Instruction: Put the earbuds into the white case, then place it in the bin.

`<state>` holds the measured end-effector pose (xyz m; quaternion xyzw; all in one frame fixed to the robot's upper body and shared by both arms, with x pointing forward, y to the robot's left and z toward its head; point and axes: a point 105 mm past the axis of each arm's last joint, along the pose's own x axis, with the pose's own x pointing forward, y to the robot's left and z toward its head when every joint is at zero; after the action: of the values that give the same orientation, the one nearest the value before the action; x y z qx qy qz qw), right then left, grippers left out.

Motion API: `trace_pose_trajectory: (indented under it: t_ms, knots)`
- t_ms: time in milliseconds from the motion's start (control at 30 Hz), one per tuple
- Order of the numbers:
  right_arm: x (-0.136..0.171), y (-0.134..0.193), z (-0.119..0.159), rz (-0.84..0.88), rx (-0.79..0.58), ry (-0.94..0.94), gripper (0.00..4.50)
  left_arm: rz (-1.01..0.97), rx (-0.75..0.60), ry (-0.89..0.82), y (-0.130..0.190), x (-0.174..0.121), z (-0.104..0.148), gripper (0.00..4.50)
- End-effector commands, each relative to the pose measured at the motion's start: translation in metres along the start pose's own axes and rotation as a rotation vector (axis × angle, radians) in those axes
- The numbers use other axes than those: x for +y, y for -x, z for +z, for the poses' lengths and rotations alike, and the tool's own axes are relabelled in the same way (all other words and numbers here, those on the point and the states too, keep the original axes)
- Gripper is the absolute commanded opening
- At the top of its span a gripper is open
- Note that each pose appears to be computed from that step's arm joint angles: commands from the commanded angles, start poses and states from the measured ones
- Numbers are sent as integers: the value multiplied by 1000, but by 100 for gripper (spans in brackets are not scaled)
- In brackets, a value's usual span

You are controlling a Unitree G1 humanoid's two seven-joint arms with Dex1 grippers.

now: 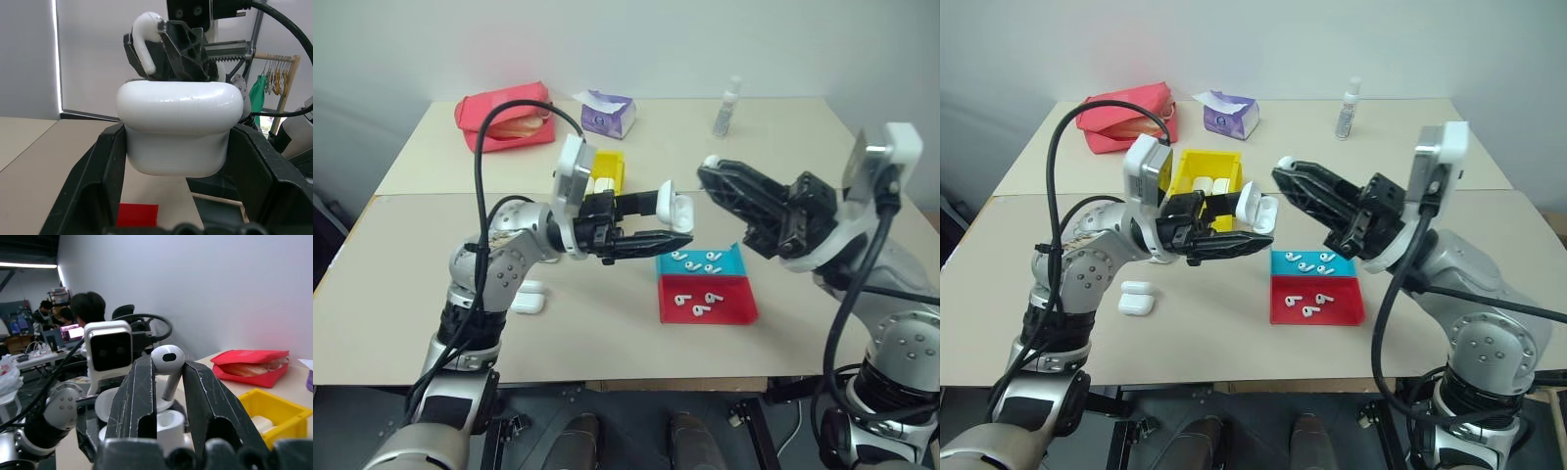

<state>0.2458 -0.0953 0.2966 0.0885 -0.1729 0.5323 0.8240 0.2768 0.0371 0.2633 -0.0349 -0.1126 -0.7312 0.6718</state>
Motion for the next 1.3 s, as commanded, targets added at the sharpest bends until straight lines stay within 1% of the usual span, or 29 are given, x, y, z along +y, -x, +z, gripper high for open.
trace_pose_trajectory:
  t_ms: [33,167,500,667,767,933,1200,1267,1300]
  knots:
    - [13,-5,6,49,-28,44,61,-38,-7,-50,-5,-4,9,277]
    - [11,-6,-4,49,11,69,61,-54,5,-64,-5,-7,8,277]
    - [4,4,-11,25,56,76,61,-53,-5,-87,-4,-9,12,277]
    - [1,3,-14,15,68,80,61,-52,-8,-94,-3,-9,13,277]
    - [-9,-1,-18,-35,94,103,61,-52,-26,-109,-4,-9,16,277]
    - [-13,-2,-20,-53,109,123,61,-58,-30,-113,-5,-10,16,277]
    - [-6,2,-27,5,154,128,61,-47,-28,-114,-5,-9,15,277]
    - [-3,2,-29,28,165,126,133,-43,-28,-121,-5,-8,16,277]
    - [-3,3,-29,33,169,126,160,-41,-29,-123,-5,-8,16,277]
